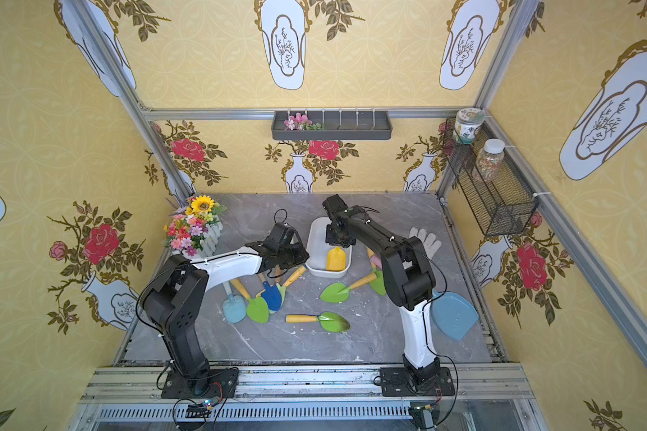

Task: Put the shovel into the storage box
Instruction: Place the shovel in the storage box, then pick up the shovel from the center of the board.

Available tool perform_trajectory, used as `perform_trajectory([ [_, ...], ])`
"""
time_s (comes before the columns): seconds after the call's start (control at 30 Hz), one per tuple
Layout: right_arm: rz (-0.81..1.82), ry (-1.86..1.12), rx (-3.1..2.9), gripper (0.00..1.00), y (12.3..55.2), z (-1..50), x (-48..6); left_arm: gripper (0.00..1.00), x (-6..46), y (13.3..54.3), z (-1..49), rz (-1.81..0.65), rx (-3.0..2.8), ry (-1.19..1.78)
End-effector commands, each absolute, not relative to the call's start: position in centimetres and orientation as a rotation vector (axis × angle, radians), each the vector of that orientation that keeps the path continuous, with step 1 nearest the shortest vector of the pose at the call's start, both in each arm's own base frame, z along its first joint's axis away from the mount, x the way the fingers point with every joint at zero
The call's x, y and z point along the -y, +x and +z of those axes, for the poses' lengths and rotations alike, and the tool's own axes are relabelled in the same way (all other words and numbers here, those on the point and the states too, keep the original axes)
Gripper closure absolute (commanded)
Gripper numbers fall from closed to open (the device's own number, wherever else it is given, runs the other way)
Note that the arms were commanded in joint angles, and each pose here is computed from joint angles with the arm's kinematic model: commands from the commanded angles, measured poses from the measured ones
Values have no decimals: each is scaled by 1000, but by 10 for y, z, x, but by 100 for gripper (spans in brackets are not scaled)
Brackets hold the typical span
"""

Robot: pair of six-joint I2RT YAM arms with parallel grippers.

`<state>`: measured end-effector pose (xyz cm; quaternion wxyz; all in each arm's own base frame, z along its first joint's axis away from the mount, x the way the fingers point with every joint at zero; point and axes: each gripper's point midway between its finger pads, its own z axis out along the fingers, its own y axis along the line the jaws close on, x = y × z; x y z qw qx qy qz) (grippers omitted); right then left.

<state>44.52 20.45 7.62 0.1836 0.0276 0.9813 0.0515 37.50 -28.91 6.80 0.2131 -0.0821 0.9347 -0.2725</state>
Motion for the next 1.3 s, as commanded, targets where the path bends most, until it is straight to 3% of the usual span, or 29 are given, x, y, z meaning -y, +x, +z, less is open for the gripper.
perform_trajectory([
  [0.0, 93, 93, -2784, 72, 446, 68, -199, 76, 291, 375, 68, -781, -2589, -236],
  [0.57, 99, 113, -2794, 60, 442, 69, -197, 75, 291, 371, 81, -815, -2560, -228],
  [0.9, 161, 48, -2736, 42, 420, 104, -203, 58, 284, 368, 114, -811, -2491, -168],
  [1.27, 225, 59, -2715, 35, 364, 125, -188, 46, 277, 335, 137, -876, -2450, -91],
])
